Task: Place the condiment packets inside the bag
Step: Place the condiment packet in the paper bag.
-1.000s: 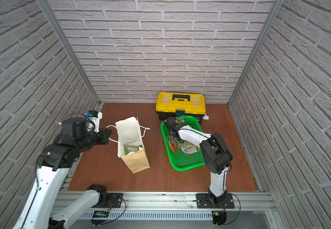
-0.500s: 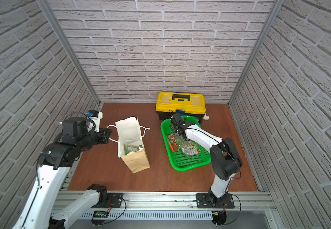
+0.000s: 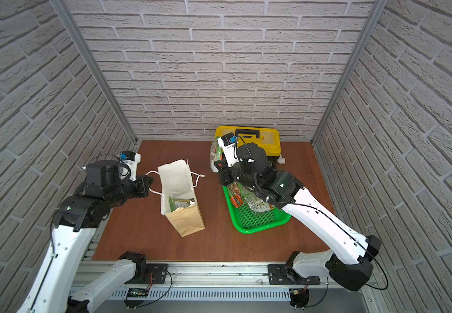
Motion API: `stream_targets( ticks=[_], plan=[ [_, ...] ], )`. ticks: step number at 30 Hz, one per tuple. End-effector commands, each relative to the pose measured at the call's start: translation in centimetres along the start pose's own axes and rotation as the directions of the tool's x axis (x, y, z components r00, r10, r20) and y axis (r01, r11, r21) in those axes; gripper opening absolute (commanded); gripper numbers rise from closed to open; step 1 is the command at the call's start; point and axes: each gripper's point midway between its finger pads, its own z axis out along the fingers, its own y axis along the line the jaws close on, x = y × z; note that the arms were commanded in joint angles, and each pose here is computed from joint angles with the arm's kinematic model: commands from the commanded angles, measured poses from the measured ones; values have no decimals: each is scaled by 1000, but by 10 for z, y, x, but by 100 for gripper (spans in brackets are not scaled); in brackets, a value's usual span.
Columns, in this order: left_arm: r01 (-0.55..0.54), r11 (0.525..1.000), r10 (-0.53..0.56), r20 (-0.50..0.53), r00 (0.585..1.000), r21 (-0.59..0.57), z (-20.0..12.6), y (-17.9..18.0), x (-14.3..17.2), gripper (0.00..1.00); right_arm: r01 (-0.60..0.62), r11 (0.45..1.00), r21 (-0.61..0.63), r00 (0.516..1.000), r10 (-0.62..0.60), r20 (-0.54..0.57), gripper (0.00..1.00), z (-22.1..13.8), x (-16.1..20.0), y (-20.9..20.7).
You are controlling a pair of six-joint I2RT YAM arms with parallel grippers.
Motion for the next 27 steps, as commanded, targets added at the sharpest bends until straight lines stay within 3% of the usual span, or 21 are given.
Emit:
stream_targets(
  ticks=[1, 6, 20, 24, 25, 27],
  plan=[
    [-11, 1000, 11, 25, 1000, -3, -2, 1, -3, 7, -47, 968, -248, 998, 58, 38, 3, -12, -18, 56],
    [-13, 1000, 14, 31, 999, -3, -6, 1, -2, 7, -86, 930, -357, 996, 87, -14, 3, 0, -9, 93],
    [-10, 1000, 10, 39, 999, -5, -13, 1, 0, 7, -97, 899, -427, 979, 10, -202, 5, 53, 49, 137],
    [-10, 1000, 10, 43, 999, -6, -14, 1, -1, 7, -70, 926, -370, 979, -9, -206, 61, 49, 52, 125],
    [-11, 1000, 11, 41, 999, -5, -14, 1, 0, 7, -58, 937, -345, 981, -11, -194, 68, 44, 51, 118],
    [-10, 1000, 10, 43, 999, -6, -14, 1, -1, 7, -41, 953, -301, 986, -10, -165, 73, 34, 46, 104]
  ],
)
